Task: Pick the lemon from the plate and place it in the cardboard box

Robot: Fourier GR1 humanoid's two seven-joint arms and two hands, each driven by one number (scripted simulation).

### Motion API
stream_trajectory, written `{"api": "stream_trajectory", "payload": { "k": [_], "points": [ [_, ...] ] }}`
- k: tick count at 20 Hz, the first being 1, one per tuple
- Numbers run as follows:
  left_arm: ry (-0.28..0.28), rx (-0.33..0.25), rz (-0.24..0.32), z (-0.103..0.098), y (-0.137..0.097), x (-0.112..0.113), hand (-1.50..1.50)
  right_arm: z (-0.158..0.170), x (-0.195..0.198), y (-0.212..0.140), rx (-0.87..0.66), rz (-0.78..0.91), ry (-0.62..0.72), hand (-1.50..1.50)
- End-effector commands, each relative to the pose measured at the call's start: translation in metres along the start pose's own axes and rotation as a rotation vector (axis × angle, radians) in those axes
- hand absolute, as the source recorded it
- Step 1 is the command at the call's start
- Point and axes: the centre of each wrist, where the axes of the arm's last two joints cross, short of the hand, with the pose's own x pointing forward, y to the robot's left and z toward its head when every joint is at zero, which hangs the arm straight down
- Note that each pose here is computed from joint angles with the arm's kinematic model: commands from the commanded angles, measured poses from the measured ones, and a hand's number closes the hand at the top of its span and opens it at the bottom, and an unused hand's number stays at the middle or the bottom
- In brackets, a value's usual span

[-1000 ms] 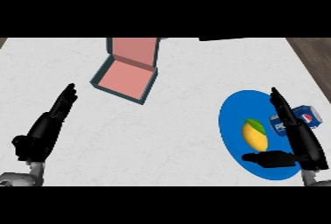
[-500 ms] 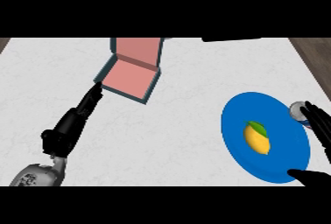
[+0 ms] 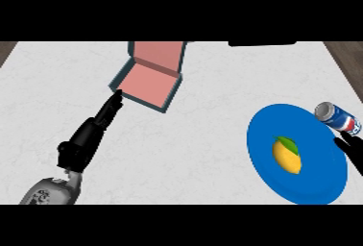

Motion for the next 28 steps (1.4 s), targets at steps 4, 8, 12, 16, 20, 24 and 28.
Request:
{"api": "stream_trajectory", "payload": {
  "k": [4, 8, 12, 16, 20, 24, 28],
  "points": [
    [-0.028, -0.030, 0.006, -0.022, 0.005, 0.006, 0.00, 0.024, 0.043, -0.026, 0.110, -0.035, 0.110, -1.50],
    [-0.032, -0.049, 0.001, -0.023, -0.014, 0.010, 0.00, 0.003, 0.046, -0.018, 0.088, -0.092, 0.140, -1.50],
    [-0.020, -0.052, 0.008, -0.022, -0.009, -0.002, 0.00, -0.015, 0.040, 0.003, 0.103, -0.092, 0.151, -1.50],
    [-0.026, -0.048, -0.001, -0.023, -0.017, -0.008, 0.00, -0.026, 0.048, 0.012, 0.127, -0.063, 0.191, -1.50],
    [-0.034, -0.043, 0.000, -0.019, -0.008, 0.016, 0.00, -0.037, 0.046, 0.019, 0.177, -0.053, 0.216, -1.50],
    [-0.024, -0.048, -0.001, -0.026, -0.001, 0.017, 0.00, -0.057, 0.016, 0.031, 0.140, -0.064, 0.214, -1.50],
    [-0.029, -0.045, 0.014, -0.019, -0.007, 0.017, 0.00, -0.066, 0.014, 0.030, 0.102, -0.048, 0.177, -1.50]
  ]
}}
